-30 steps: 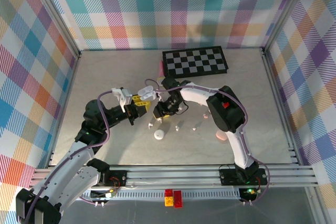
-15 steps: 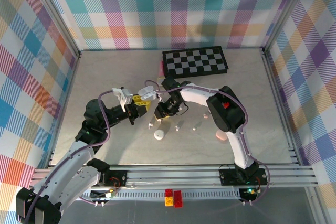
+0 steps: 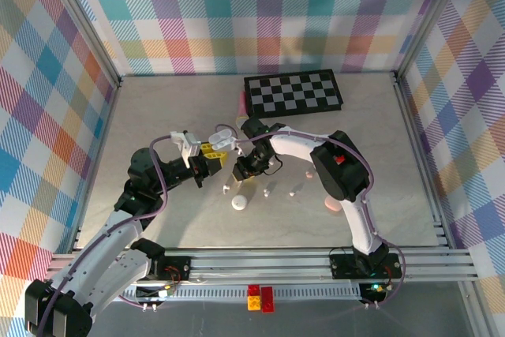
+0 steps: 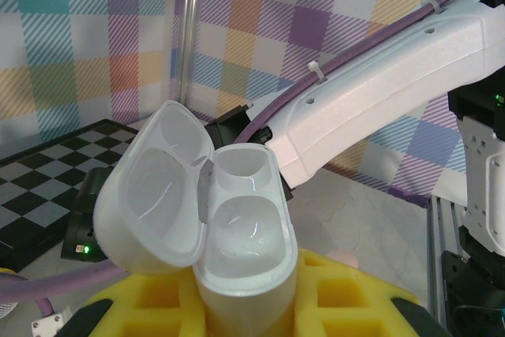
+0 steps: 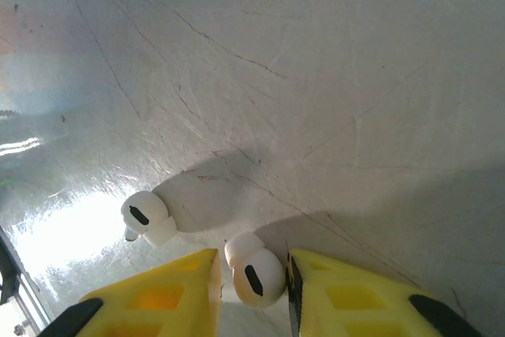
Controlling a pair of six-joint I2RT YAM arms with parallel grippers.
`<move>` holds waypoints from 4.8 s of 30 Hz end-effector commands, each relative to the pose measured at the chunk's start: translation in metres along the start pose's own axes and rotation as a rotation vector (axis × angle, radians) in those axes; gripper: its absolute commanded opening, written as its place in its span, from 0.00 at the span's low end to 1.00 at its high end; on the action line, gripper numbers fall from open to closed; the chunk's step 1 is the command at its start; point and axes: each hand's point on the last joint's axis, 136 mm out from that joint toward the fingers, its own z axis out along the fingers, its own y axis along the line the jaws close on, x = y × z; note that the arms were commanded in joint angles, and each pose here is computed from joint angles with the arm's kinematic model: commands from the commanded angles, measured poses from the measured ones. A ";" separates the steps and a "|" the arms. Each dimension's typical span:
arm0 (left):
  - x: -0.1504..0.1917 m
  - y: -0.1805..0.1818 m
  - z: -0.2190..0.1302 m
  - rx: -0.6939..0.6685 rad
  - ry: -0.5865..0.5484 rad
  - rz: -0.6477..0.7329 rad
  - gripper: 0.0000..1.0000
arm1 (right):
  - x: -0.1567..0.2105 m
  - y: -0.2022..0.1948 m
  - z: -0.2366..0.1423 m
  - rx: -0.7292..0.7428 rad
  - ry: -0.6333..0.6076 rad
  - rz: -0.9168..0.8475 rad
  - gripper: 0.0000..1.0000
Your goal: Insert the wireless bluetooth earbuds into the charging case
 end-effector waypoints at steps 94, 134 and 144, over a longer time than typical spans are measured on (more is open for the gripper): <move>0.005 -0.037 0.009 0.296 0.201 0.013 0.01 | 0.037 0.182 -0.240 0.179 -0.532 -1.029 0.26; -0.051 -0.031 0.005 0.221 -0.059 0.097 0.01 | -0.012 0.048 -0.094 -0.242 -0.380 0.088 0.61; -0.047 -0.020 0.002 0.145 -0.039 0.096 0.01 | -0.025 0.051 -0.015 -0.280 -0.214 0.035 0.62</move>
